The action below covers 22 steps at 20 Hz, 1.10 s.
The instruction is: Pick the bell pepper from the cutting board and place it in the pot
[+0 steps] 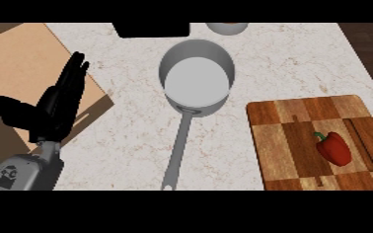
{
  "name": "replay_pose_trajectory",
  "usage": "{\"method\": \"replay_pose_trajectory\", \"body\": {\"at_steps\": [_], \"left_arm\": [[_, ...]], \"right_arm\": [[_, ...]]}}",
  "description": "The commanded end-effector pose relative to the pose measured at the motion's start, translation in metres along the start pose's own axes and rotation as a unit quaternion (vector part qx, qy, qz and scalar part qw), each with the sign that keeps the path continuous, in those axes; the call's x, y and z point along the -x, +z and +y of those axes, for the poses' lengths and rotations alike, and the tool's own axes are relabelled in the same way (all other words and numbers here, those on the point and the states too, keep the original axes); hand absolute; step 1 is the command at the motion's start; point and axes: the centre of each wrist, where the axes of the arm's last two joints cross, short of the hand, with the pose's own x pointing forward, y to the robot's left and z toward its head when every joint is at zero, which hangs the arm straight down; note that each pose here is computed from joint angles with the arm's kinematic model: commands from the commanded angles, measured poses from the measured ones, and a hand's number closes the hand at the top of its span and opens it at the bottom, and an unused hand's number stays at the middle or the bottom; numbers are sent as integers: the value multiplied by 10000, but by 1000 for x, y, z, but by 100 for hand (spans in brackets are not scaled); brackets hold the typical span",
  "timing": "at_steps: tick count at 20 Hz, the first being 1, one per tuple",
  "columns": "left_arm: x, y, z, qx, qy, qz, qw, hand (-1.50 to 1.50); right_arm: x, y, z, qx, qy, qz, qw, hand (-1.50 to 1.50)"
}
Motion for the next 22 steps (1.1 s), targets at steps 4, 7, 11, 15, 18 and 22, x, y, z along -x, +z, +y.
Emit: {"method": "replay_pose_trajectory", "body": {"at_steps": [4,7,11,15,18,22], "left_arm": [[6,6,-15,76,163,552,9983,0],[7,5,-19,65,110,557,9984,0],[0,11,-19,177,49,553,9983,0],[4,7,-34,162,-3,500,9986,0],[-6,-4,-20,-21,110,561,9984,0],[3,9,-55,271,68,602,9978,0]], "right_arm": [[-30,21,-50,-1472,651,-25,9870,-150],[-39,18,-55,-1934,962,380,9756,-150],[-36,22,-52,-2223,1165,800,9647,-150],[-22,18,-29,-2424,1429,1213,9519,-150],[-26,28,-32,-2511,1289,1195,9519,-150],[-14,17,-17,-2782,1499,1558,9359,-150]]}}
